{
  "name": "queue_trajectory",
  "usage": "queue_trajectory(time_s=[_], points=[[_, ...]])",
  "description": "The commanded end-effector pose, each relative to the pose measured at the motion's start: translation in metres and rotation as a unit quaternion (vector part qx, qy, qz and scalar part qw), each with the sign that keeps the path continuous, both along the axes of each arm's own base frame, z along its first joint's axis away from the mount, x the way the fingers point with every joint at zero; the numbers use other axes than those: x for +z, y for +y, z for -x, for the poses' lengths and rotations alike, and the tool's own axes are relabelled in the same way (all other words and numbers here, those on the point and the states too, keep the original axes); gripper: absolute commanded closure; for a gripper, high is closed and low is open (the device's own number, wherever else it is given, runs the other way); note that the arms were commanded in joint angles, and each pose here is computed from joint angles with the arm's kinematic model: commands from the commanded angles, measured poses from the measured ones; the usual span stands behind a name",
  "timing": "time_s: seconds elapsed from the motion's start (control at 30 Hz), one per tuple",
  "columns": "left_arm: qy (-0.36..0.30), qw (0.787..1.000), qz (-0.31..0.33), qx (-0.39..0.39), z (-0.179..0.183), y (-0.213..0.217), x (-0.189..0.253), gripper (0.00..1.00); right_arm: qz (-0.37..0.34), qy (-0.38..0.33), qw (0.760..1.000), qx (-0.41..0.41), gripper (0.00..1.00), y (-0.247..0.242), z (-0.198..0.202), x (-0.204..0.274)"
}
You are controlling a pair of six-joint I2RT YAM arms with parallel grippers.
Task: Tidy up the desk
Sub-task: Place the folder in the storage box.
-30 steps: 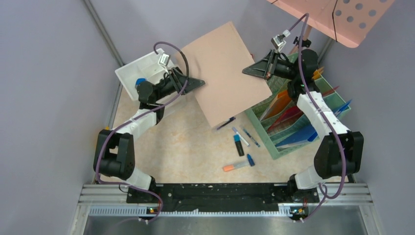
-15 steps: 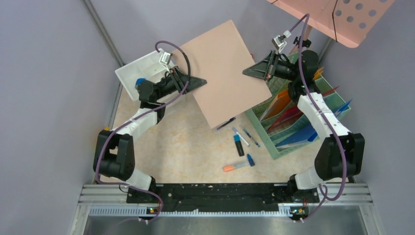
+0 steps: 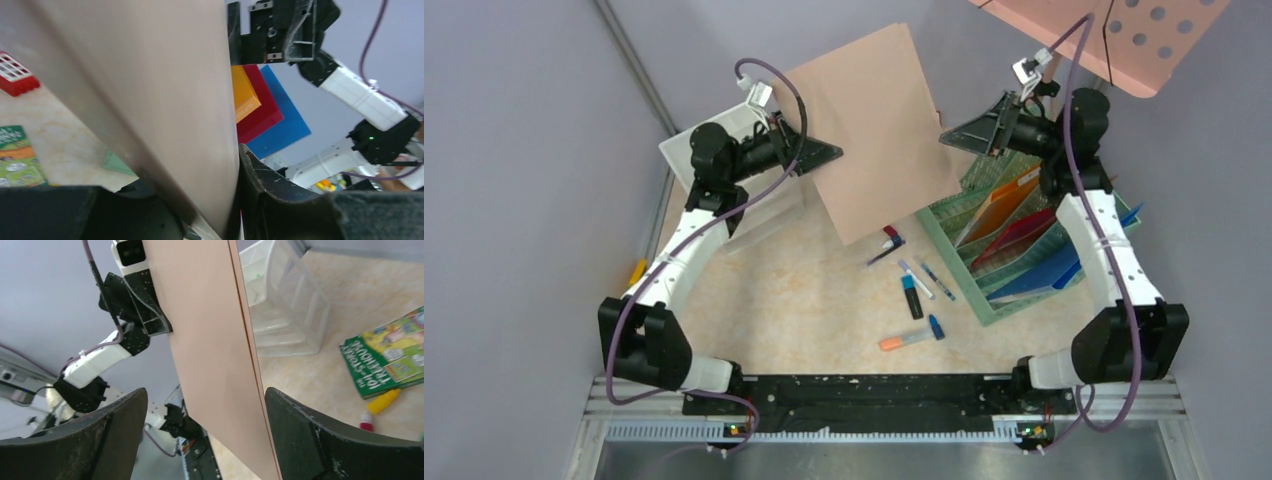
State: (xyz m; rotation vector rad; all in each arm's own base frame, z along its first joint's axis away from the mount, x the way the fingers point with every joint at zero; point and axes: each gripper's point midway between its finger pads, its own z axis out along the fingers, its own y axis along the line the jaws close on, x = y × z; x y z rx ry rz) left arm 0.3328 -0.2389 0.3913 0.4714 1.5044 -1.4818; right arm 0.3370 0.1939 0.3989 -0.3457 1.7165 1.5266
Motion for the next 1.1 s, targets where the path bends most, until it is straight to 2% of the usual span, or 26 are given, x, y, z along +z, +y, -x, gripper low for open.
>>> queue_trajectory(time_s=[0.0,0.23,0.33,0.47,0.6,0.73,0.93,1.07], points=[[-0.081,0.995,-0.045,0.041,-0.011,0.001,0.033,1.0,0.048,-0.103,0.992,-0.049,0.13,-0.024,0.012,0.049],[-0.136,0.985,-0.1,0.028,-0.029,-0.032,0.055,1.0,0.122,-0.165,0.967,-0.152,0.11,-0.076,0.006,0.083],[-0.166,0.978,-0.127,0.011,-0.027,-0.05,0.058,1.0,0.136,-0.167,0.959,-0.187,0.11,-0.099,0.003,0.083],[-0.202,0.968,-0.148,-0.007,-0.021,-0.073,0.056,1.0,0.133,-0.155,0.954,-0.219,0.11,-0.125,0.0,0.078],[-0.21,0.965,-0.158,-0.008,-0.024,-0.089,0.051,1.0,0.108,-0.138,0.959,-0.224,0.1,-0.139,-0.001,0.073],[-0.208,0.968,-0.143,-0.011,-0.029,-0.102,0.055,1.0,0.103,-0.132,0.957,-0.238,0.1,-0.154,-0.001,0.069],[-0.211,0.974,-0.078,-0.018,-0.041,-0.122,0.067,1.0,0.115,-0.139,0.957,-0.229,0.1,-0.162,0.005,0.066],[-0.225,0.971,-0.08,-0.032,-0.037,-0.123,0.065,1.0,0.128,-0.148,0.955,-0.223,0.1,-0.164,0.005,0.065]])
